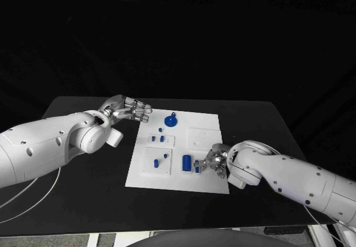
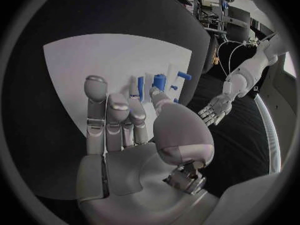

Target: Assemble the parts on the task board

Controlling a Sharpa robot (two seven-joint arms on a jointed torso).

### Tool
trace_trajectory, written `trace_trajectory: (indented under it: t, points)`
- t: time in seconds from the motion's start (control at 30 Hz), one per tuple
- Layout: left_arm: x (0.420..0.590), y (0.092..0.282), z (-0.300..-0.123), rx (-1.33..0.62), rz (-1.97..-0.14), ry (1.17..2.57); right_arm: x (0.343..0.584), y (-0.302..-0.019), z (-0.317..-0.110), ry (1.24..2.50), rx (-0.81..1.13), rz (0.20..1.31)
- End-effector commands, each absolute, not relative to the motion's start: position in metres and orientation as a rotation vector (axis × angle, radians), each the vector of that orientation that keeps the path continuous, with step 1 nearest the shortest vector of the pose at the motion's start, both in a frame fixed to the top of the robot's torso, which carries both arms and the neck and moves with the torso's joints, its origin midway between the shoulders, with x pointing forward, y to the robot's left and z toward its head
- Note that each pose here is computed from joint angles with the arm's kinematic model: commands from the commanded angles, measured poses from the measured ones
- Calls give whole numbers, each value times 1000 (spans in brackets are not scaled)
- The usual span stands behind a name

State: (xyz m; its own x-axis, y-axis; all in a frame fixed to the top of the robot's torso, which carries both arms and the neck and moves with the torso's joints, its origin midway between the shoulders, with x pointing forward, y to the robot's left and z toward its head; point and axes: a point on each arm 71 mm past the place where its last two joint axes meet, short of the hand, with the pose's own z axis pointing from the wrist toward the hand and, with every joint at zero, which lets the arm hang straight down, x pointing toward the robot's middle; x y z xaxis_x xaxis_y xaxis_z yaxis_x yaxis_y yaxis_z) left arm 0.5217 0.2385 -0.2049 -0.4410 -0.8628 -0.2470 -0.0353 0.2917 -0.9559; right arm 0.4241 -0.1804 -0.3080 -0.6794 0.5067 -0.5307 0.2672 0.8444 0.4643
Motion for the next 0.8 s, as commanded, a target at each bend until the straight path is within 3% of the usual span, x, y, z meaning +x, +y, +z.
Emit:
trace_trajectory:
  t: [0.03, 0.5, 0.6, 0.8]
  points:
    - [521, 237, -204, -818, -1268, 1730, 423, -180, -308, 2355, 539, 476]
    - [521, 237, -204, -818, -1268, 1729, 426, -190, -308, 2325, 552, 480]
    - [522, 238, -204, -823, -1267, 1722, 428, -196, -305, 2288, 581, 552]
    - [525, 242, -204, -888, -1275, 1684, 449, -206, -284, 2112, 649, 852]
